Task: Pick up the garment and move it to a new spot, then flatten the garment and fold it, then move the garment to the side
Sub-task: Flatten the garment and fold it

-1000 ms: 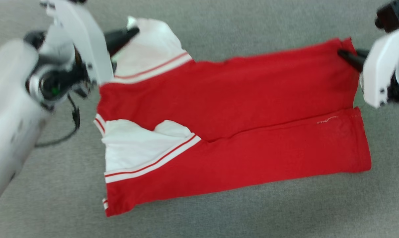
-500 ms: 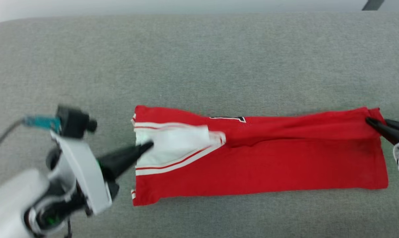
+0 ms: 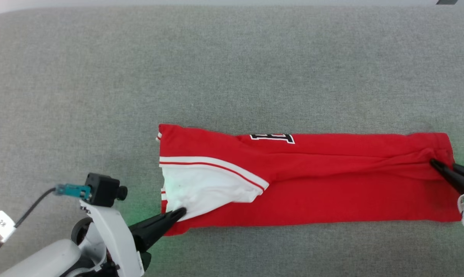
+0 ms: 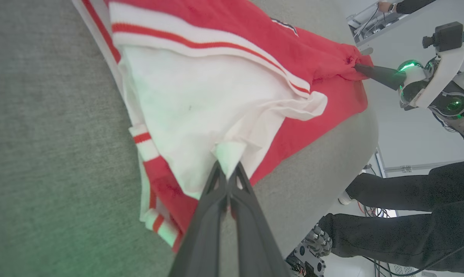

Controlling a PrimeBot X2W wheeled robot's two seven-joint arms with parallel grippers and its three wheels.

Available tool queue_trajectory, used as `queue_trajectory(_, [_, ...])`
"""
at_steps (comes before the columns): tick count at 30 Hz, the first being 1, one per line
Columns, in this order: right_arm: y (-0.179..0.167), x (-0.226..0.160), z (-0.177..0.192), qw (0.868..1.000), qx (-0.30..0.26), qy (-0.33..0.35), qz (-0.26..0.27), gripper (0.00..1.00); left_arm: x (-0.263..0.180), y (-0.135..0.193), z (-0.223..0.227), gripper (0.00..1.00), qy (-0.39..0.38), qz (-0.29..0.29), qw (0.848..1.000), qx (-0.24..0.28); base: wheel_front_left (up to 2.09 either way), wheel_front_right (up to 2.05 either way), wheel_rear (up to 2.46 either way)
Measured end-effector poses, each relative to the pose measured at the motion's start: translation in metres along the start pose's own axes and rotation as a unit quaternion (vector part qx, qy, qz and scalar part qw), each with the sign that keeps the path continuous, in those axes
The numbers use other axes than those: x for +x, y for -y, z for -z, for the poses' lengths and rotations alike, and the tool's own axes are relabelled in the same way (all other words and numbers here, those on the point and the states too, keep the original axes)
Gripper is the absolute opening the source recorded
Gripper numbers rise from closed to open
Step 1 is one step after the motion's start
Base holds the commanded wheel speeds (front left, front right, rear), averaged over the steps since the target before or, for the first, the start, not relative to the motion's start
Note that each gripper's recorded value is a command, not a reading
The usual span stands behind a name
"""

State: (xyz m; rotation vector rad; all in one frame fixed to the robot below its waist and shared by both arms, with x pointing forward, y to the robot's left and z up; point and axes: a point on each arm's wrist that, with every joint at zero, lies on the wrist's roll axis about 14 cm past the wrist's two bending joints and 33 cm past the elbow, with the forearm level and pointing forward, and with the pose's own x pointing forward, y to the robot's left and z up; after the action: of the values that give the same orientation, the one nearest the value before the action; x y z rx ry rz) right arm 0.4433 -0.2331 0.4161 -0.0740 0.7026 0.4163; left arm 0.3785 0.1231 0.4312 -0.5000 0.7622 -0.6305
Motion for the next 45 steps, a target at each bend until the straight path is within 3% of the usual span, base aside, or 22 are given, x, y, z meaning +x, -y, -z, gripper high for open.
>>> queue_trajectory(5, [-0.003,0.009,0.01,1.0,0.003,-0.003,0.005,0.0,0.013,-0.02,0.014,0.0,-0.006,-0.026,1.0,-0.012,0.0,0.0,0.0])
queue_trajectory(7, [-0.006,0.01,0.006,1.0,0.007,0.008,0.005,0.42,0.015,-0.024,0.015,0.0,-0.004,-0.033,0.999,-0.013,0.0,0.0,0.0])
queue_trajectory(9, [-0.008,0.009,-0.003,1.0,0.01,0.028,0.005,1.0,0.016,-0.025,0.013,0.41,0.005,-0.035,0.999,-0.004,0.0,0.0,0.0])
queue_trajectory(10, [-0.008,0.008,-0.009,0.999,0.02,0.042,0.007,1.0,0.017,-0.023,0.009,0.49,0.016,-0.032,0.999,-0.006,0.0,0.0,0.0])
queue_trajectory(12, [-0.007,0.004,-0.013,0.998,0.04,0.057,0.009,1.0,0.017,-0.017,0.002,1.0,0.036,-0.024,0.999,-0.002,0.0,0.0,0.0])
queue_trajectory(22, [0.005,-0.026,0.006,0.991,0.12,0.043,0.031,1.0,-0.004,0.002,-0.001,1.0,0.143,-0.022,0.99,-0.009,0.0,0.0,0.0])
queue_trajectory(29, [0.011,-0.02,0.023,0.986,0.165,-0.012,0.036,1.0,-0.024,-0.012,-0.007,1.0,0.212,-0.081,0.974,0.011,0.0,0.0,0.0])
queue_trajectory(39, [-0.006,0.004,0.029,0.982,0.17,-0.081,0.012,1.0,-0.064,-0.035,-0.01,1.0,0.301,-0.184,0.934,0.056,0.0,0.0,0.0])
queue_trajectory(45, [-0.016,0.015,0.022,0.981,0.168,-0.097,0.002,1.0,-0.098,-0.045,-0.026,1.0,0.335,-0.265,0.891,0.154,0.0,0.0,0.0])
